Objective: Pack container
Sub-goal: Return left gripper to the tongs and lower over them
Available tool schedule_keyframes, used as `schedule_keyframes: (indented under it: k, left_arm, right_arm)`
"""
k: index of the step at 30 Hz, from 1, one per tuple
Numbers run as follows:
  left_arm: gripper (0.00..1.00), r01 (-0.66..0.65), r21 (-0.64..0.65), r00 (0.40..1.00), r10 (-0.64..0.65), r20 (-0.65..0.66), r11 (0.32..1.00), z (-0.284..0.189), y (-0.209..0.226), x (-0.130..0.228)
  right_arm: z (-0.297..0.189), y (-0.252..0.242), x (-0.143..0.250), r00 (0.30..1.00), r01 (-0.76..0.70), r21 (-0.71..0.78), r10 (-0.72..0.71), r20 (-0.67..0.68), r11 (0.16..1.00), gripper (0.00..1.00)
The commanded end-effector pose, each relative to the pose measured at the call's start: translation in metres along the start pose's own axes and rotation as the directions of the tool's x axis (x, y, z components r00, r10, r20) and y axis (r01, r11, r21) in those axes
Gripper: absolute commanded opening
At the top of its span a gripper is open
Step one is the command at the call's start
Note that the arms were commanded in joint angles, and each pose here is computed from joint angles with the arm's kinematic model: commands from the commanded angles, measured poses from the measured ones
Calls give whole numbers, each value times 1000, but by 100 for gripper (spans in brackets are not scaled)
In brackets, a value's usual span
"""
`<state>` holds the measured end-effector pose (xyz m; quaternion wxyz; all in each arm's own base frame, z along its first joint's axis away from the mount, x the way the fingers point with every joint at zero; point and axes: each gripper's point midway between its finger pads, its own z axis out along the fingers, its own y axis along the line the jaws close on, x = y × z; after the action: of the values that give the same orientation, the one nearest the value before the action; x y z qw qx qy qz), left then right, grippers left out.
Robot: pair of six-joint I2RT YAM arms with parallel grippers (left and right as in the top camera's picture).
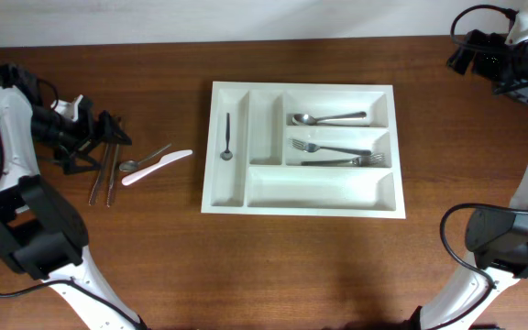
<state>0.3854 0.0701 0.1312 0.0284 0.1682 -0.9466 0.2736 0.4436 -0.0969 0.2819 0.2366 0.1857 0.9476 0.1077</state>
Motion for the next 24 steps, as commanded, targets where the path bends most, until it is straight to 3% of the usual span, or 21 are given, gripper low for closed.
schedule_keyframes:
  k: [1,10,12,17,24]
  left_arm:
    - [93,105,73,994,-105,3,992,5,3,-2]
    - [89,168,138,985,-170,2,976,31,9,-8]
    - [84,168,116,985,-170,8,979,32,13,-9]
    - [84,254,-29,967,-254,13,967,37,40,-5]
    - [84,271,-58,962,-268,51,961,38,48,-13]
  right_arm:
    - [4,4,1,1000,-1,-14,1,-12,1000,99]
    - [4,4,1,1000,-1,-14,1,-12,1000,99]
    - [4,4,1,1000,-1,-14,1,-12,1000,99]
    - [4,4,1,1000,-1,-14,1,-12,1000,99]
    - [4,4,2,1000,-2,-14,1,-12,1000,99]
